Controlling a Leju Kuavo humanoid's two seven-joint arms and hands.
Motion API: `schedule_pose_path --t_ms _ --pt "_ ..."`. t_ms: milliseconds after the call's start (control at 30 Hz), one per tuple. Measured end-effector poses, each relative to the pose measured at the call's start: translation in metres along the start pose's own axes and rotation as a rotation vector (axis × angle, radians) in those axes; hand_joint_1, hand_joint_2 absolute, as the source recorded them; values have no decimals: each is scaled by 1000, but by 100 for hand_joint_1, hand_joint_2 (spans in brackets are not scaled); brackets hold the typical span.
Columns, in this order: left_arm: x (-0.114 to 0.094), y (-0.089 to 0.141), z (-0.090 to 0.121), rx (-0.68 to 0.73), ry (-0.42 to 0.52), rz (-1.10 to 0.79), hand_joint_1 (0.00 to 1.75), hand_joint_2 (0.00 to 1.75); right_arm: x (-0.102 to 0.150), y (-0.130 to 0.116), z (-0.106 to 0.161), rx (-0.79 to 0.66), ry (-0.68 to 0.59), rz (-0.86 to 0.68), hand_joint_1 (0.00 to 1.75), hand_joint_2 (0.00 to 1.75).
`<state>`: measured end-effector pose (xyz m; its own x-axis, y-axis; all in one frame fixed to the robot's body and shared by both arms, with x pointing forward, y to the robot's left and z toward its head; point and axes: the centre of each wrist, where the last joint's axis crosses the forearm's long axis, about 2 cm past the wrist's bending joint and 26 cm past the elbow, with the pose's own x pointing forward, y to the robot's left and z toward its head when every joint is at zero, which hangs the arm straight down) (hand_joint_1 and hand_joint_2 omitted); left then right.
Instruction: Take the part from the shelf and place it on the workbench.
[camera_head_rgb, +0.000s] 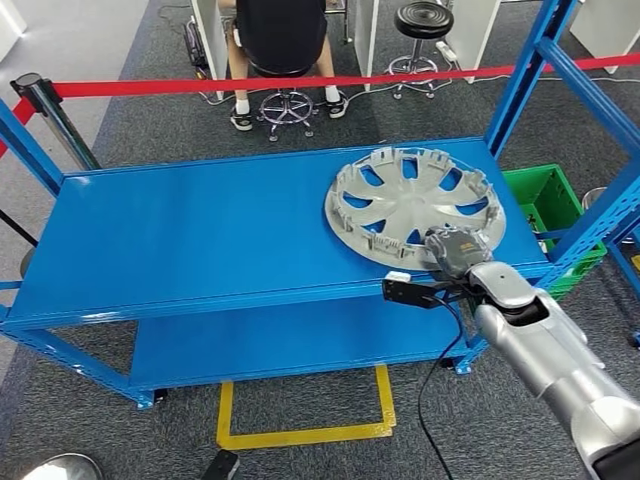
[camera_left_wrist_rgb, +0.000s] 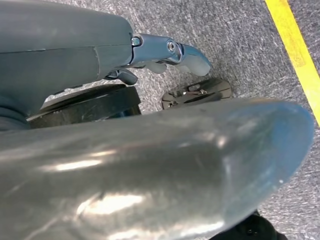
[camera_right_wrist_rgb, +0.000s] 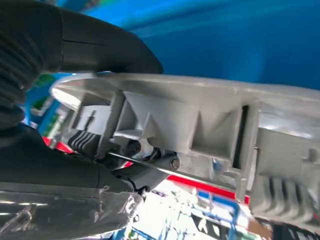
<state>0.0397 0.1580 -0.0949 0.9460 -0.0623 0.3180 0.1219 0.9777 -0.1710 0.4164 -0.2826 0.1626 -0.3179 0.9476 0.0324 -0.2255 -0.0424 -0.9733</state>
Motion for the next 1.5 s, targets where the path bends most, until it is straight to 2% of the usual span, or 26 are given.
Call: schedule_pose_path --t_ms 233,433,600,733,800,900,1167,1400,1500 --pt "-1 0 0 9 -11 28 0 0 13 -54 8 -146 -118 -25 175 175" --pt "-1 0 0 0 -30 42 0 0 15 -69 15 -218 -181 -53 175 175" --pt "-1 -1 0 -22 -79 48 0 0 13 -83 31 -369 -262 -127 175 175" --pt "-1 -1 0 -34 -88 44 0 175 16 -80 43 -494 -311 -137 175 175" --pt "-1 -1 0 -36 -90 40 0 175 17 -76 48 -526 -325 -158 175 175" --pt "-1 -1 0 -36 -94 33 0 175 18 -69 54 -500 -344 -261 175 175" --pt "-1 -1 0 -15 -126 47 0 175 -7 -49 81 -392 -431 -743 175 175" --pt "-2 -1 0 19 -169 60 0 175 -14 -32 102 -415 -450 -923 175 175" --pt "-3 0 1 49 -193 80 0 175 -12 -16 119 -436 -470 -1031 175 175"
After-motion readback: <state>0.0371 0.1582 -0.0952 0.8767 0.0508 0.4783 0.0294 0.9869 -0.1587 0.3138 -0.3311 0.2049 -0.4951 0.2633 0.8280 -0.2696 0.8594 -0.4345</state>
